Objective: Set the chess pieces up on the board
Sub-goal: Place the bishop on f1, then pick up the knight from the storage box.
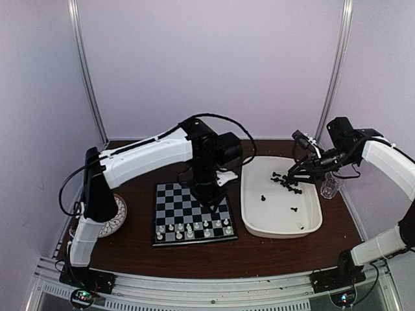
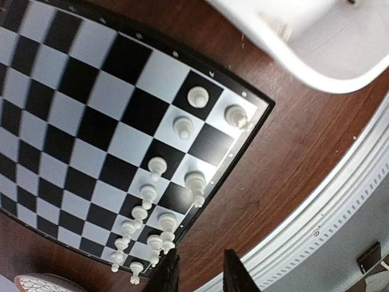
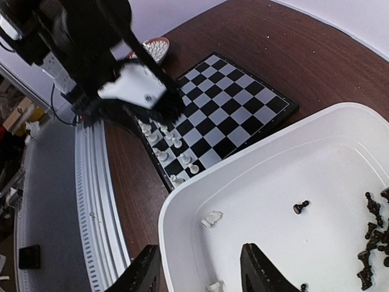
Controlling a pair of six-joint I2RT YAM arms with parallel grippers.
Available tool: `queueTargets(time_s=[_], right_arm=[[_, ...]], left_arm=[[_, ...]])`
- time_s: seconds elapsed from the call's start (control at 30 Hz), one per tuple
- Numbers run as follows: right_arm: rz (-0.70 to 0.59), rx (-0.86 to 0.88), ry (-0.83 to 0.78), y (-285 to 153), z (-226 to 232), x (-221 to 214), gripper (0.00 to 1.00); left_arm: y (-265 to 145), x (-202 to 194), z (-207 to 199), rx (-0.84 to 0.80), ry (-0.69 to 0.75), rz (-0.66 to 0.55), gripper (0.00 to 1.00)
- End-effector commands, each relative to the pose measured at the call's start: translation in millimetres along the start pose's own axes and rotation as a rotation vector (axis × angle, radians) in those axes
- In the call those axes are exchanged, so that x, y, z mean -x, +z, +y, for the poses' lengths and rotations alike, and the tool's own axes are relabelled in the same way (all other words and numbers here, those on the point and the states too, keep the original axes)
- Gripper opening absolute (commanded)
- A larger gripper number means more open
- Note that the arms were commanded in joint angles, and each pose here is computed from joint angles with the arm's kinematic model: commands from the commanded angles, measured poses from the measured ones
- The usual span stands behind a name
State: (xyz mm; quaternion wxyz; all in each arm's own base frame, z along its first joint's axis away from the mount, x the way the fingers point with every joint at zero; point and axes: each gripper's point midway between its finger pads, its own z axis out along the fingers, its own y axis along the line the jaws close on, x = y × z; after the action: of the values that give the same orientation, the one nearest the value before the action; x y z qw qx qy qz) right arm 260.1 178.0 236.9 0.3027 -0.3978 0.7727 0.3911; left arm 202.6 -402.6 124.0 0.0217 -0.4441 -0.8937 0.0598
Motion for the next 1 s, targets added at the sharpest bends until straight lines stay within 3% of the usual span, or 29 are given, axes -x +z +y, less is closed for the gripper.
queueTargets(time_s=[0.0,0.07,0.23,0.3,0.47,0.57,0.77,0.97], right_arm=[[0.211,-0.043,-0.117,-11.8,5.0,-34.5,0.48],[0.372,-0.063,-0.175,-20.8,0.9,-60.9,0.48],[0.672,-0.063,-0.335,-32.9,-22.9,-110.6,0.47],[0.736,-0.059,-0.359,-29.6,-32.8,-124.1,0.47],[0.81,0.01,-0.295,-8.6,-50.7,-144.6,0.44],[0.839,0.018,-0.257,5.7,-59.9,-151.5,0.43],[0.912,0.057,-0.216,20.8,-63.1,-156.4,0.43],[0.98,0.061,-0.251,24.0,-64.1,-157.5,0.45]], left_arm=[[-80.7,26.0,13.6,0.116,0.018,-0.349,0.26],[-121.1,34.0,19.1,0.16,0.05,-0.531,0.26],[-162.4,58.9,57.8,0.174,0.008,-0.867,0.47],[-171.6,67.2,84.1,0.128,-0.072,-0.961,0.55],[-175.2,78.6,139.9,0.106,-0.266,-1.111,0.56],[-173.5,79.2,152.5,0.153,-0.325,-1.128,0.56],[-191.3,66.3,158.7,0.152,-0.39,-1.025,0.55],[-203.5,26.8,207.5,0.14,-0.597,-0.953,0.52]])
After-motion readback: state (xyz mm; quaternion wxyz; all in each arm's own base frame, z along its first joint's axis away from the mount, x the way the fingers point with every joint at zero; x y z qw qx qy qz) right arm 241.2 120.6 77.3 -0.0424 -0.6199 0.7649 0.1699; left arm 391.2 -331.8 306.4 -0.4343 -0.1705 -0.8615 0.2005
